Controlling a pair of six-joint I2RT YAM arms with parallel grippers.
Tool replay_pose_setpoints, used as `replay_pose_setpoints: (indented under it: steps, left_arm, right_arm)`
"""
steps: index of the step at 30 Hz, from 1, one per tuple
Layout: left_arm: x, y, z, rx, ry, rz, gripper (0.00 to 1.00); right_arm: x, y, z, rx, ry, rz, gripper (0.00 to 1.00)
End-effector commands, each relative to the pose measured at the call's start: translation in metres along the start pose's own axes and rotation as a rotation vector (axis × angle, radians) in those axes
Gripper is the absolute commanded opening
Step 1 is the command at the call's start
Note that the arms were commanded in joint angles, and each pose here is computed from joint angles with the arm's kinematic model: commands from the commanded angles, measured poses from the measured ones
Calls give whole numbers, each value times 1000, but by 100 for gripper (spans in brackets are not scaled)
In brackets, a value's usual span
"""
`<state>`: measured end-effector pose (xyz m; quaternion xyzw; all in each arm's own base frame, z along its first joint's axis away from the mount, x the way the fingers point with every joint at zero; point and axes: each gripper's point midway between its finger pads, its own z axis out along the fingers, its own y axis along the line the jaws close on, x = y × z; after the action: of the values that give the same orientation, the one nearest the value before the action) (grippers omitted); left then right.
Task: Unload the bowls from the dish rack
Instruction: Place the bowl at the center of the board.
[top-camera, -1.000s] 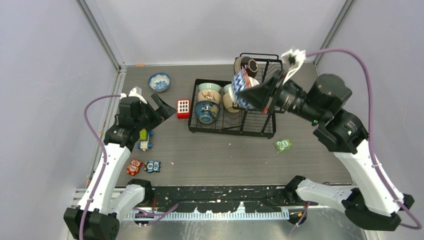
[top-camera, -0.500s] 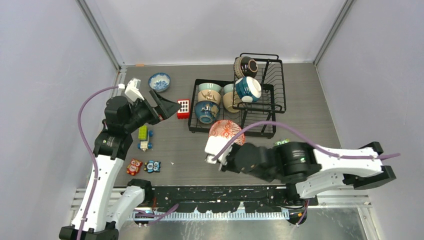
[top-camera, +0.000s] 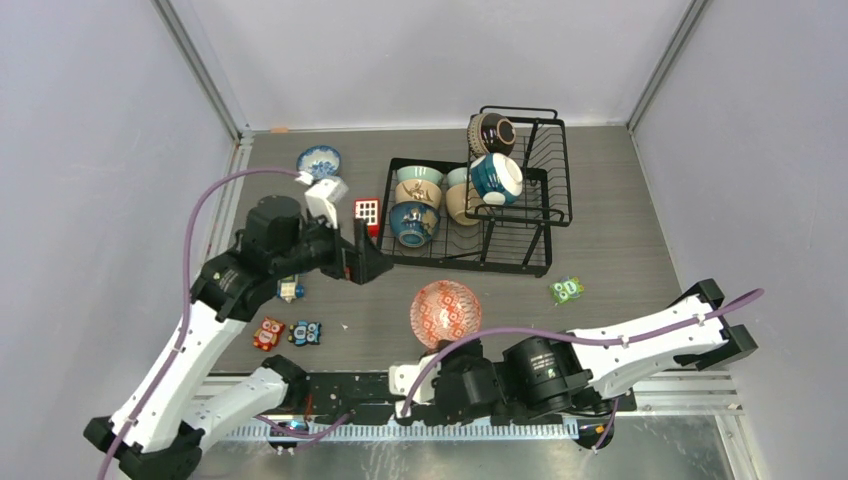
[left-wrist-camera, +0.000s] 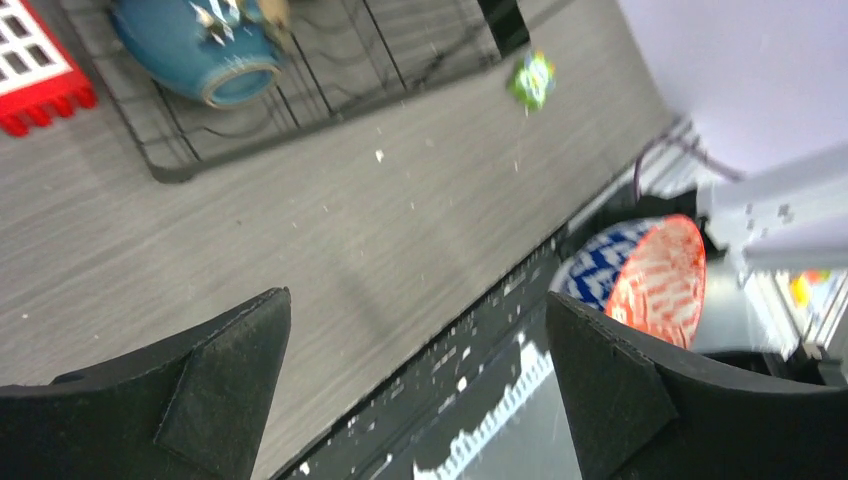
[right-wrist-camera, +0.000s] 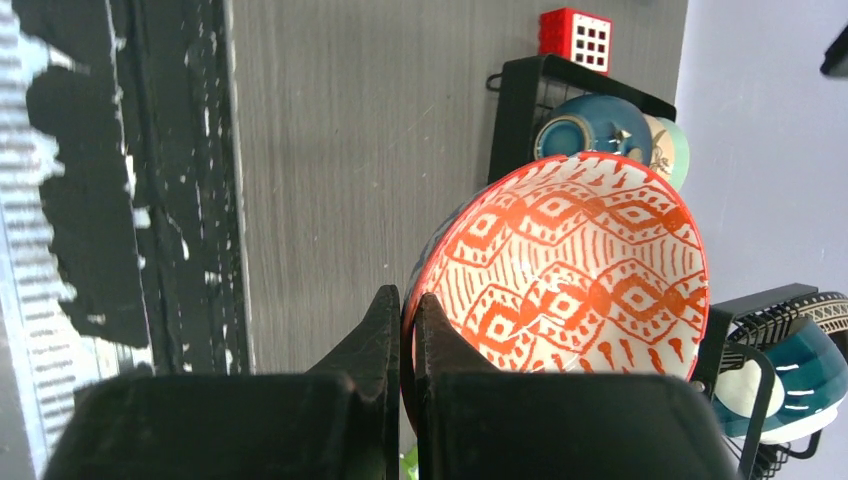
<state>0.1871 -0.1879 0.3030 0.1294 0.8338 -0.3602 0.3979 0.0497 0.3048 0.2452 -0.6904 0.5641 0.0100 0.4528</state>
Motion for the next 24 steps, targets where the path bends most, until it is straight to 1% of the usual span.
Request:
replay_pose_setpoints:
  steps: [1,4,6,10,13,19,21,24]
  left_arm:
    - [18,-10,0,-36,93,167,100]
    - [25,-24,1,-83,140,290,100]
    - [27,-31,3,-109,161,347,100]
    - [31,-43,8,-110,207,411,100]
    - [36,-45,12,-123,249,457,97]
    - [53,-49,15,-112,350,554,94]
    - [59,-46,16,-125,392,574,92]
    - [71,-43,19,-122,469,598,84]
  right_arm:
    - [12,4,-4,18,26,-88,1]
    - [19,11,-3,-13,43,-108,1]
    - [22,14,-2,-27,54,-125,1]
    - [22,19,0,-50,62,-149,1]
    - [20,24,0,-78,61,-154,1]
    - [3,36,-2,-155,17,-104,1]
    - [-1,37,-2,-166,9,-103,1]
    - [-6,38,-2,-179,-4,-105,1]
